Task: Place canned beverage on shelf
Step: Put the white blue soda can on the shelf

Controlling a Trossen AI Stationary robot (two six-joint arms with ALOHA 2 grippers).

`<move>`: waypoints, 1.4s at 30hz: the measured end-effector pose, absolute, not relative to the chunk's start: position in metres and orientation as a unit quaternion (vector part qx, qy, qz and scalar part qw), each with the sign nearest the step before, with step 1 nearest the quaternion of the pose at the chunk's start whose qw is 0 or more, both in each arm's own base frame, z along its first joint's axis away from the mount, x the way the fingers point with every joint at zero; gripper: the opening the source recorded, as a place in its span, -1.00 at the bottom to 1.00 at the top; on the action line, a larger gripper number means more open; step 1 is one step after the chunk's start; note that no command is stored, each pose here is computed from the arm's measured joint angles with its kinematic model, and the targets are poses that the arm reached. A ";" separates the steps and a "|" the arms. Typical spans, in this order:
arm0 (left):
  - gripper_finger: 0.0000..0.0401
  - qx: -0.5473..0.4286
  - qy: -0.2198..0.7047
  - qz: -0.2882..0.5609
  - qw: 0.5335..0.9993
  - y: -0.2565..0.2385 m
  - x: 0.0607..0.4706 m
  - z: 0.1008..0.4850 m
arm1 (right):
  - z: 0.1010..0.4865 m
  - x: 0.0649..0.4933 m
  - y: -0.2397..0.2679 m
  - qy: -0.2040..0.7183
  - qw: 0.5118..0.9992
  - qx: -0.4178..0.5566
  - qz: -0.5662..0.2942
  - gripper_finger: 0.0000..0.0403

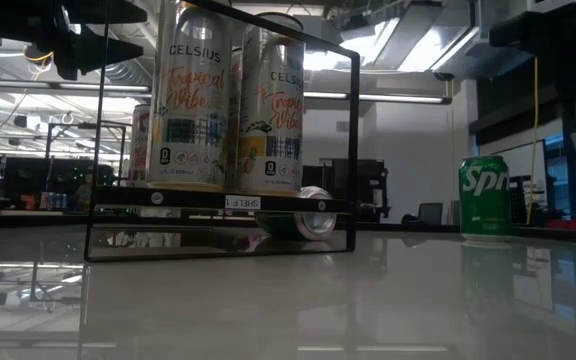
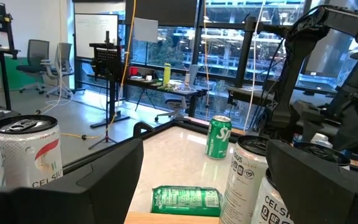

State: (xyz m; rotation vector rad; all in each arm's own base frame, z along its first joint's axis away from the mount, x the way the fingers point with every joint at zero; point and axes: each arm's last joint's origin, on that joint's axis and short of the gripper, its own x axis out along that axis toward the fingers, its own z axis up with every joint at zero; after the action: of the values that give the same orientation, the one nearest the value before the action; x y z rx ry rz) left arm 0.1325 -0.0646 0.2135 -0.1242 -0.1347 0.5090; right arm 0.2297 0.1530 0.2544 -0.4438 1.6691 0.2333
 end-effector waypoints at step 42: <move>0.66 -0.061 -0.066 0.251 0.964 -0.065 0.133 0.214 | 0.264 0.278 0.075 0.702 0.643 0.230 -0.202 0.21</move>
State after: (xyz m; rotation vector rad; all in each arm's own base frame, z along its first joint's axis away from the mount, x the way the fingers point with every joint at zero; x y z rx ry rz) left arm 0.1326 -0.0645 0.2135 -0.1236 -0.1346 0.5086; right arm 0.2783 0.0751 0.2642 0.5247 1.5980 -0.4595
